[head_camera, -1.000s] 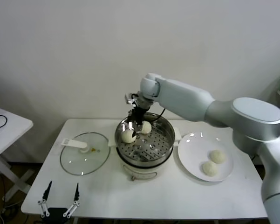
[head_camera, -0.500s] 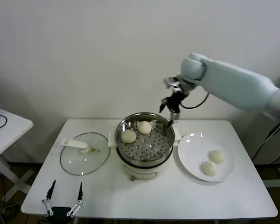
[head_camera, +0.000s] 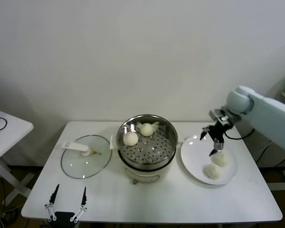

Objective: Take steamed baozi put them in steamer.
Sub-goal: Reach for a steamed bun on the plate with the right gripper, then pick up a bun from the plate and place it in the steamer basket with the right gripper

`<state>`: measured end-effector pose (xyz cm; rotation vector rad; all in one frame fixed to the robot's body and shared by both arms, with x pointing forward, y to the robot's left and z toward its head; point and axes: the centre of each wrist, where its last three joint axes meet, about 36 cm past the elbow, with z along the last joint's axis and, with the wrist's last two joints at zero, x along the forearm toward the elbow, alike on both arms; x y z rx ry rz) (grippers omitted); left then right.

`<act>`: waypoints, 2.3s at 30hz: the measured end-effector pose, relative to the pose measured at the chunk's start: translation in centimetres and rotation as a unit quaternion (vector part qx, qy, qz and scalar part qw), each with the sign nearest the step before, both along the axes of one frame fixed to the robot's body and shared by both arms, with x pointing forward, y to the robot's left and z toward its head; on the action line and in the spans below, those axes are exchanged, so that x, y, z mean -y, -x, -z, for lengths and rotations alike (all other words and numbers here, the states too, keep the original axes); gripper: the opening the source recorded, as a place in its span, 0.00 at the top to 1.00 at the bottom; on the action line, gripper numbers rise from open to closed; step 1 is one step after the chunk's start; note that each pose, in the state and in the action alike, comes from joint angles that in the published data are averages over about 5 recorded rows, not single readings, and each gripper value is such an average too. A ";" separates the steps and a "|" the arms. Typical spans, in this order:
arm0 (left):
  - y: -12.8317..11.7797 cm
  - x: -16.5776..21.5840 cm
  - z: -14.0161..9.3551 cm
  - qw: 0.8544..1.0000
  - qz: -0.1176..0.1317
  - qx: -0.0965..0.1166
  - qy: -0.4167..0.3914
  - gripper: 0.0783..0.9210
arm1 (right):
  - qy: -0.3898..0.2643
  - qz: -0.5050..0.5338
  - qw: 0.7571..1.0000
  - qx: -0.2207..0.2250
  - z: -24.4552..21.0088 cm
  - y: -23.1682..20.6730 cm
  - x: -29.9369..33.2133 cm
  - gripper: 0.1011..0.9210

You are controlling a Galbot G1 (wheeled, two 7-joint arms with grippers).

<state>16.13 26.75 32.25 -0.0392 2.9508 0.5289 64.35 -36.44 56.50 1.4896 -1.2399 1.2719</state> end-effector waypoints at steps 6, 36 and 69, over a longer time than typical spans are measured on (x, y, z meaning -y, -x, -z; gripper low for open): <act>0.3 -0.1 0.0 1.000 -0.001 -0.002 -0.003 0.12 | 0.027 -0.003 1.000 0.005 3.8 1.5 1.1 0.12; 0.1 -0.3 1.0 1.000 -0.005 -0.011 -0.004 0.12 | 0.052 0.010 0.999 -0.005 10.9 2.4 2.4 0.12; -0.2 -0.7 0.8 1.000 -0.010 -0.010 -0.007 0.12 | 0.016 -0.060 0.997 0.041 0.6 -1.0 -2.0 0.52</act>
